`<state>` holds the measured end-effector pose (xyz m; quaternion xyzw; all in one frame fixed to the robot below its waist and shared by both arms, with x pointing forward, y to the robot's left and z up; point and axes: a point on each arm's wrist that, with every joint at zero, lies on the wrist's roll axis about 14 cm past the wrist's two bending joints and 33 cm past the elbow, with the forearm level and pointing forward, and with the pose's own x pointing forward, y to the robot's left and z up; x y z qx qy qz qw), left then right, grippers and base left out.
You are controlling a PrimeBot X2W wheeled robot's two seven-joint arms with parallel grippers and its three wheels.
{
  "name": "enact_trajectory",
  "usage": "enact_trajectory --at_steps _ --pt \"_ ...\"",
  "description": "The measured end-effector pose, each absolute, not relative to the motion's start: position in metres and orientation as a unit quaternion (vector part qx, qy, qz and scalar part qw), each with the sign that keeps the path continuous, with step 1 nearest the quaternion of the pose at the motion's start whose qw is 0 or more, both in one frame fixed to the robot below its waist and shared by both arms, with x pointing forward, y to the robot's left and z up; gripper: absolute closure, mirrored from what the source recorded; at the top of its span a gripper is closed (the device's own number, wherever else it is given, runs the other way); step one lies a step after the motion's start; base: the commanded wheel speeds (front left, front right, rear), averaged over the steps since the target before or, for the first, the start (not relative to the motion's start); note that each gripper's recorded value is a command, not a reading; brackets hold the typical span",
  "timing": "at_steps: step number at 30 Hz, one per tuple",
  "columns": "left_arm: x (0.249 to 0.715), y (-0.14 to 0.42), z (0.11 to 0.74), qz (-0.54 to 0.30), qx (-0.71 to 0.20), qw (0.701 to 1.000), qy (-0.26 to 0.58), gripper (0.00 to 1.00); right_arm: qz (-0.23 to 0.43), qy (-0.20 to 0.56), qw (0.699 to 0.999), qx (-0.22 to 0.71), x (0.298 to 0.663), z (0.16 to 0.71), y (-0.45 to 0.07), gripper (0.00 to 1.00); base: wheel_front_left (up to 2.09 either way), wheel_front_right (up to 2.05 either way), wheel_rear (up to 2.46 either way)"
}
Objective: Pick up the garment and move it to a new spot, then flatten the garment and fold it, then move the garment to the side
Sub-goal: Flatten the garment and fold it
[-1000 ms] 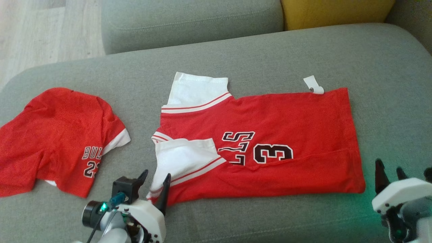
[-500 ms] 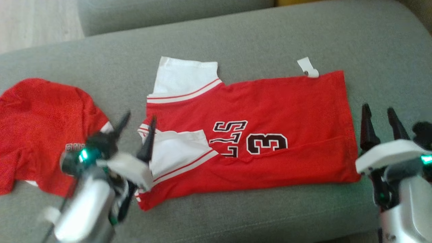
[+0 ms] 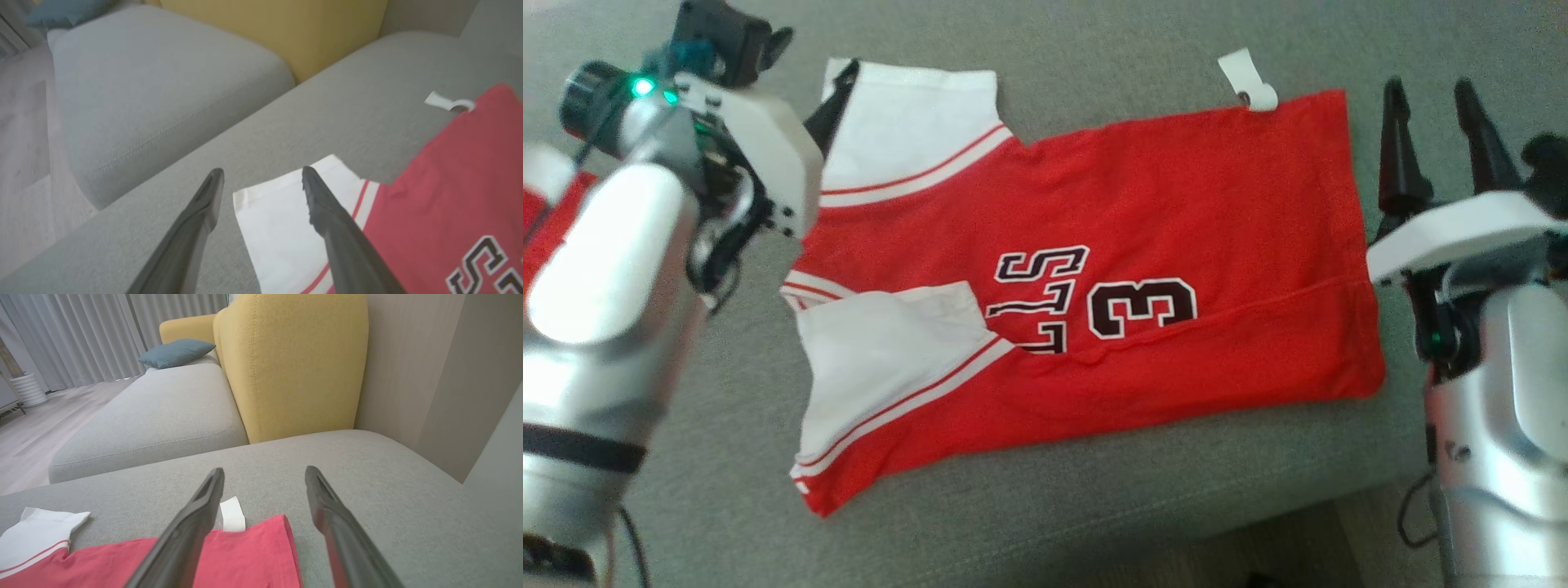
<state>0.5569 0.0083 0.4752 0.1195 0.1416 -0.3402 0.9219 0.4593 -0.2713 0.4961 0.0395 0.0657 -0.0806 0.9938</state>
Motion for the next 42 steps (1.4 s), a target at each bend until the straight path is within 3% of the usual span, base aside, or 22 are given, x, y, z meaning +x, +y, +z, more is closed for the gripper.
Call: enact_trajectory --at_steps 5,17,29,30,31,32,35,42 --pt "0.568 0.012 0.421 -0.343 0.159 0.896 0.233 0.0 -0.081 0.065 0.994 0.025 0.471 0.495 -0.276 0.0 0.0 0.0 0.0" --pt "0.603 0.008 0.38 -0.35 0.205 0.877 0.257 0.0 -0.102 0.087 0.991 0.008 0.466 0.476 -0.294 0.0 0.0 0.0 0.0" --pt "0.608 -0.004 0.363 -0.36 0.19 0.866 0.292 0.0 -0.107 0.083 0.991 -0.002 0.472 0.478 -0.3 0.0 0.0 0.0 0.0" --pt "0.606 -0.006 0.36 -0.36 0.18 0.863 0.305 0.18 -0.106 0.081 0.991 -0.003 0.473 0.479 -0.3 0.0 0.0 0.0 0.0" --pt "0.603 -0.009 0.36 -0.364 0.174 0.859 0.314 0.92 -0.106 0.08 0.991 -0.003 0.474 0.48 -0.3 0.0 0.0 0.0 0.0" --pt "0.602 -0.01 0.36 -0.367 0.17 0.856 0.32 1.0 -0.106 0.079 0.991 -0.003 0.475 0.48 -0.3 0.0 0.0 0.0 0.0" --pt "0.597 -0.014 0.363 -0.377 0.162 0.853 0.322 1.0 -0.106 0.078 0.991 -0.001 0.476 0.479 -0.3 0.0 0.0 0.0 0.0" --pt "0.596 -0.007 0.39 -0.374 0.135 0.88 0.261 1.0 -0.094 0.077 0.993 -0.001 0.48 0.482 -0.293 0.0 0.0 0.0 0.0"
